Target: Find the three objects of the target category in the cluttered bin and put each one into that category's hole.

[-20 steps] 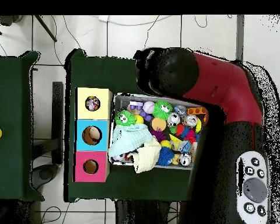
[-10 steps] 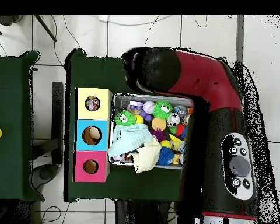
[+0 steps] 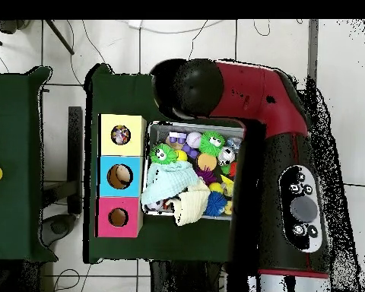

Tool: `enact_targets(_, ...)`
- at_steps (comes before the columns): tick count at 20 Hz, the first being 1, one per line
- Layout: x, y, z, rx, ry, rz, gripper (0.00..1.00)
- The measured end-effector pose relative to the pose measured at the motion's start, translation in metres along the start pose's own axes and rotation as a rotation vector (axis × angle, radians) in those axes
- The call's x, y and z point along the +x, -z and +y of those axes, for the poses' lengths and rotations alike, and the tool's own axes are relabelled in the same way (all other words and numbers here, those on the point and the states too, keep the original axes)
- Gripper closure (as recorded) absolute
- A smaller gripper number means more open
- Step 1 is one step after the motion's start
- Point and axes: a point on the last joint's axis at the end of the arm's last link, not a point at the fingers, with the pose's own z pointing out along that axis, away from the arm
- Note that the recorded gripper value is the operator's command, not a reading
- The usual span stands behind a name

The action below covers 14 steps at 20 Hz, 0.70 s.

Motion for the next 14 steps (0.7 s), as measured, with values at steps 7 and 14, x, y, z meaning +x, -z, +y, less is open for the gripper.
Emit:
enact_targets(7, 0.0, 0.007, 0.01, 0.015, 0.037, 0.064, 0.0)
enact_targets(14, -0.01, 0.005, 0.019, 0.002, 0.051, 0.079, 0.0)
